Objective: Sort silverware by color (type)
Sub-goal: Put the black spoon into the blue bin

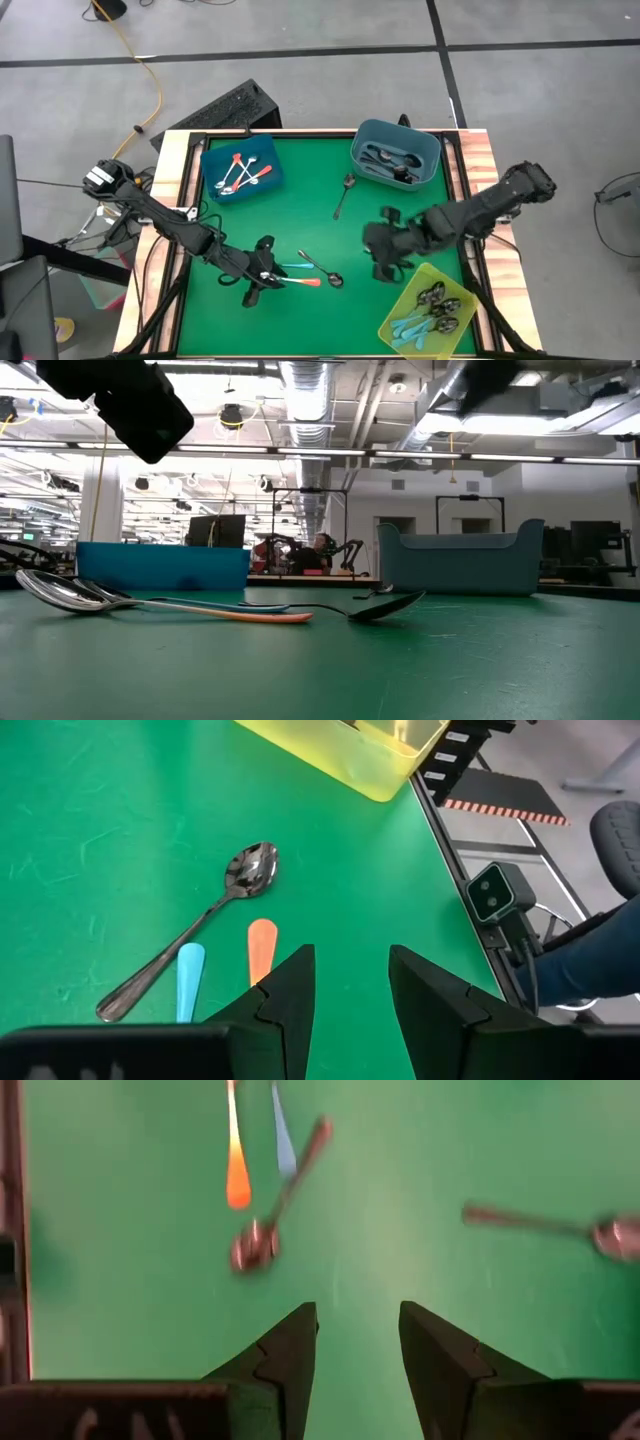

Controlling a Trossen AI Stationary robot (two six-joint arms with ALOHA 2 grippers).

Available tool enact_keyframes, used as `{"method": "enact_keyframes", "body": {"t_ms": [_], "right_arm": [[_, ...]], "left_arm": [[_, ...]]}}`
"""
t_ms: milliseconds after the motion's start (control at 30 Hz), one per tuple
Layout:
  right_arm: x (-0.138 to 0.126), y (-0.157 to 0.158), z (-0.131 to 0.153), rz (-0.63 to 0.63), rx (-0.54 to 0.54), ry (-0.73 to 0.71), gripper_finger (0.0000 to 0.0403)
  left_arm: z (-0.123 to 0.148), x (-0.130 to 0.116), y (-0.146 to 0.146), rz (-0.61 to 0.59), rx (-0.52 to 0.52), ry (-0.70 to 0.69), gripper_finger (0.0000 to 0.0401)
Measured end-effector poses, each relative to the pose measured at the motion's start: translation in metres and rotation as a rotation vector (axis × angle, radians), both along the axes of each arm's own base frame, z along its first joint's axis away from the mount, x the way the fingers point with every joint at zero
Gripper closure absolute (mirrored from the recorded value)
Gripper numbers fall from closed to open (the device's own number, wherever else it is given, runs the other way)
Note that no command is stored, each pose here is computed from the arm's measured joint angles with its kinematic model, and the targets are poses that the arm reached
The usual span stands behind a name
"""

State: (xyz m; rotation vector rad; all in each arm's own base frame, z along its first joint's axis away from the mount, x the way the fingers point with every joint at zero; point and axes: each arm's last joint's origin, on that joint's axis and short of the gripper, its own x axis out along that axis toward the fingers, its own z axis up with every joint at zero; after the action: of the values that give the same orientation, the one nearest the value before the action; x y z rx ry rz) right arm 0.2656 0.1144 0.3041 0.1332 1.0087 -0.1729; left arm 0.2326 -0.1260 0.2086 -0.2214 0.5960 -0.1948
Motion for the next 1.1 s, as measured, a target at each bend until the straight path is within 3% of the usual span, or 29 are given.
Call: {"method": "enact_keyframes", "body": {"t_ms": [200,433,733,1100], "right_arm": [[0.050,-0.031,-0.013,-0.024,0.099,-0.108,0.0246],[0.090,-0.023,-0.058,0.066,0.086,-0.101,0.0246],[0.113,-0.018,-0.090,0.051,0.001,-0.129,0.0246],[0.128,0.020,-0.122,-0.051,0.041,-0.129,0.0246]], "left_arm": [[0.000,-0.001,-0.001,0.016,-0.030,0.008,0.0287],[0.000,-0.004,-0.006,0.001,-0.027,0.014,0.0287],[-0.004,-0.009,-0.008,-0.102,-0.047,0.087,0.0287],[-0.007,-0.013,-0.010,-0.269,0.015,0.119,0.0287]]}}
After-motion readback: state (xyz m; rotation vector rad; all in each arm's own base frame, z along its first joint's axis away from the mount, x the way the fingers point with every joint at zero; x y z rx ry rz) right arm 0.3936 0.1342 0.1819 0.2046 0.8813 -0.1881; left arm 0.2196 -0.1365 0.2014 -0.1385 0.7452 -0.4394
